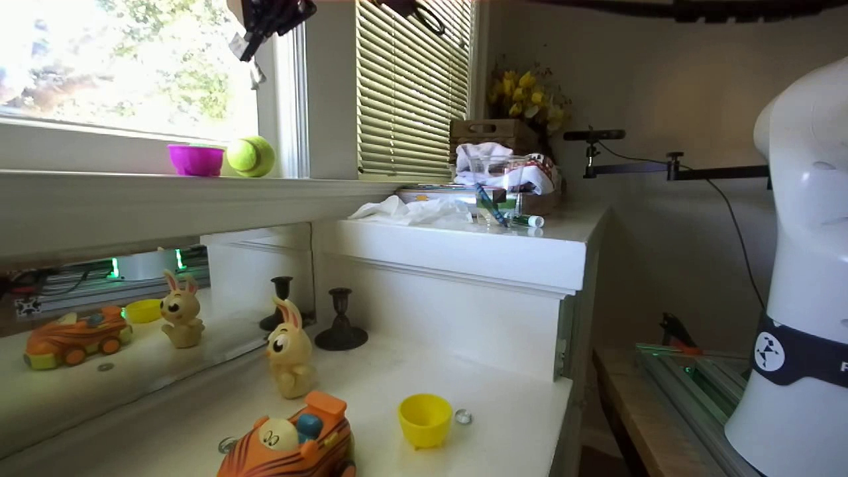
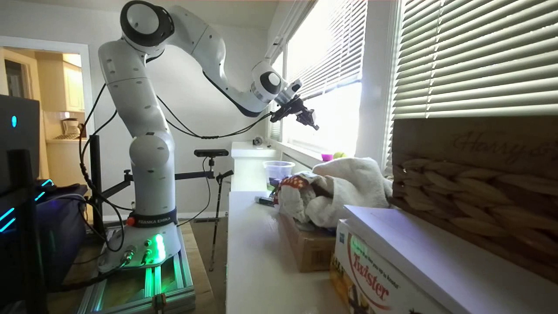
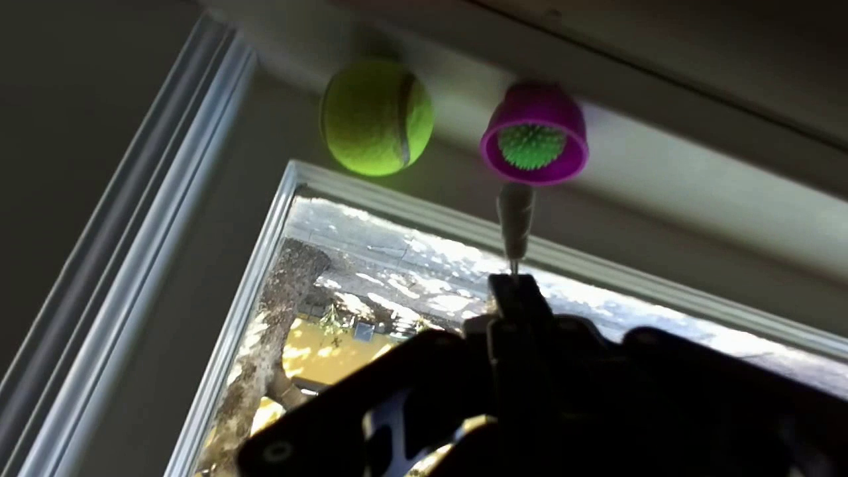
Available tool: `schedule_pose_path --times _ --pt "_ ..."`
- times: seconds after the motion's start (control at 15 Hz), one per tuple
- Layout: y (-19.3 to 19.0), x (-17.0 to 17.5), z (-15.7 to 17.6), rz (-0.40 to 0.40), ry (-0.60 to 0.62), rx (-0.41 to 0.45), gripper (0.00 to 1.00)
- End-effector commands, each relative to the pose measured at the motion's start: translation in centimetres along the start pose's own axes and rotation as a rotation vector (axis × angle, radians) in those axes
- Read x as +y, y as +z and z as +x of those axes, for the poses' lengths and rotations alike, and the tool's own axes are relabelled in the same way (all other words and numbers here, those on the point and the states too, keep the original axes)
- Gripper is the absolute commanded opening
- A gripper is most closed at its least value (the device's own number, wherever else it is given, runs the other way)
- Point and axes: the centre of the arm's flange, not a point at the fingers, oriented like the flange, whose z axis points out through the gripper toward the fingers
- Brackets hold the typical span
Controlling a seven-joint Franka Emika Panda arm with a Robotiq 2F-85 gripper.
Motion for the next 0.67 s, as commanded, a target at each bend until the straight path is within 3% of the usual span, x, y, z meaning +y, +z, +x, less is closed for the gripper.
schedule_pose_path --times 0.0,0.6 --pt "3.2 -1.9 -6.4 0.045 -0.015 -0.124 0.00" --pt "7.1 -2.5 -13.9 0.064 -0.042 -0.270 0.00"
